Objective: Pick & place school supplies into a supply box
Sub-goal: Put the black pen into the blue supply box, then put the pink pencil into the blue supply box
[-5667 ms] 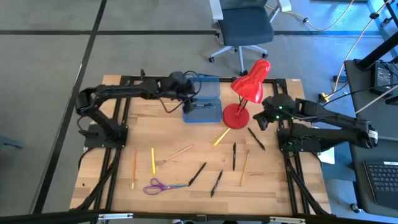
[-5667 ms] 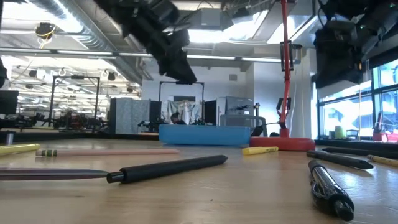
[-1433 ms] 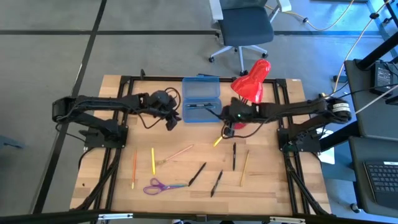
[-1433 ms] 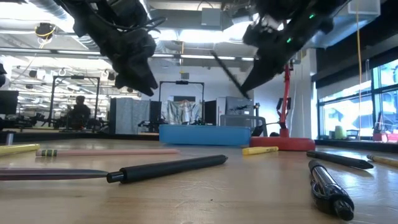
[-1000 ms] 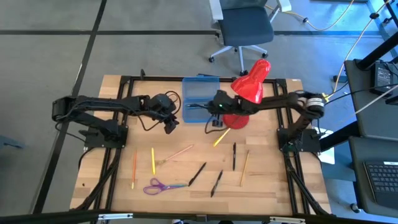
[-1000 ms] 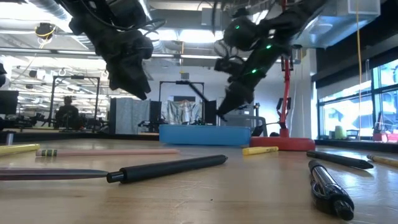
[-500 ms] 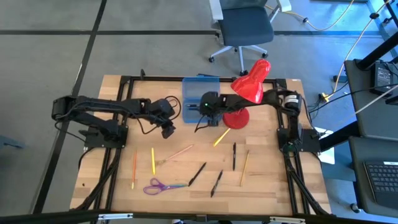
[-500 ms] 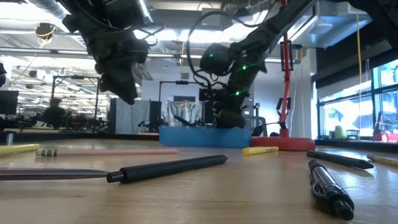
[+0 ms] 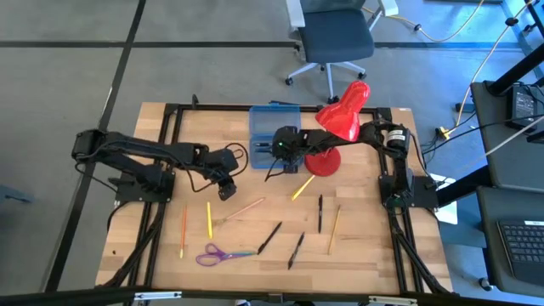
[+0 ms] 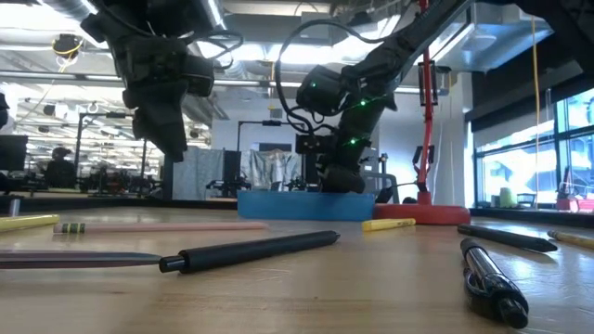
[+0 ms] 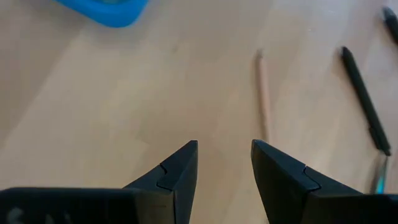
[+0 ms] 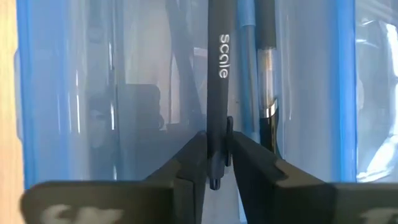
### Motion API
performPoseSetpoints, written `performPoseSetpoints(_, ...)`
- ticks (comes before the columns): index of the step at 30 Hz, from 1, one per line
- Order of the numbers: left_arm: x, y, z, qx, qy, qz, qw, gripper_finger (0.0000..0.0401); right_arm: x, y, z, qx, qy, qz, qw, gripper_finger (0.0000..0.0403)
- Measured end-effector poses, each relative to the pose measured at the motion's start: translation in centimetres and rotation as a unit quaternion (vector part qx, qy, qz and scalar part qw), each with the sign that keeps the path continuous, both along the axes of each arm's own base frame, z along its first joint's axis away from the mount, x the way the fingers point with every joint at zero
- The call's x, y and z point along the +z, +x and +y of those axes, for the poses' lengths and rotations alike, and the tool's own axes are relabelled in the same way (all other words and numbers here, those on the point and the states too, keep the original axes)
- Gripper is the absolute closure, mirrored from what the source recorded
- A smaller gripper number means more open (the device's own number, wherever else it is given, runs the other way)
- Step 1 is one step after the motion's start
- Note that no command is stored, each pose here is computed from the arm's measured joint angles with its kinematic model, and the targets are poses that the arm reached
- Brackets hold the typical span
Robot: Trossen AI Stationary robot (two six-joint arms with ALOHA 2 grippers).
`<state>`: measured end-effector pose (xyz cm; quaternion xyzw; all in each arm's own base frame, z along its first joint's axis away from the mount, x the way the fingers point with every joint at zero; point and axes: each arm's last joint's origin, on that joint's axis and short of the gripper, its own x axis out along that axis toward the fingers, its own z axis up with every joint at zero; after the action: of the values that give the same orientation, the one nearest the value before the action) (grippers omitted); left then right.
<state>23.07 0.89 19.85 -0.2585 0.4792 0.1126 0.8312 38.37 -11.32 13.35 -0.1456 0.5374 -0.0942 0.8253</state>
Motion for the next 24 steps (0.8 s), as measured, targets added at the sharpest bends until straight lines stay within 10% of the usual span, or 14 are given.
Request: performPoseSetpoints(24, -2.5, 6.0, -9.3, 0.023, -0.007, 0.160, 0.987, 0.0258, 0.0, 0.1, 0.0, -0.025, 0.012, -0.014, 1.000, 0.0280)
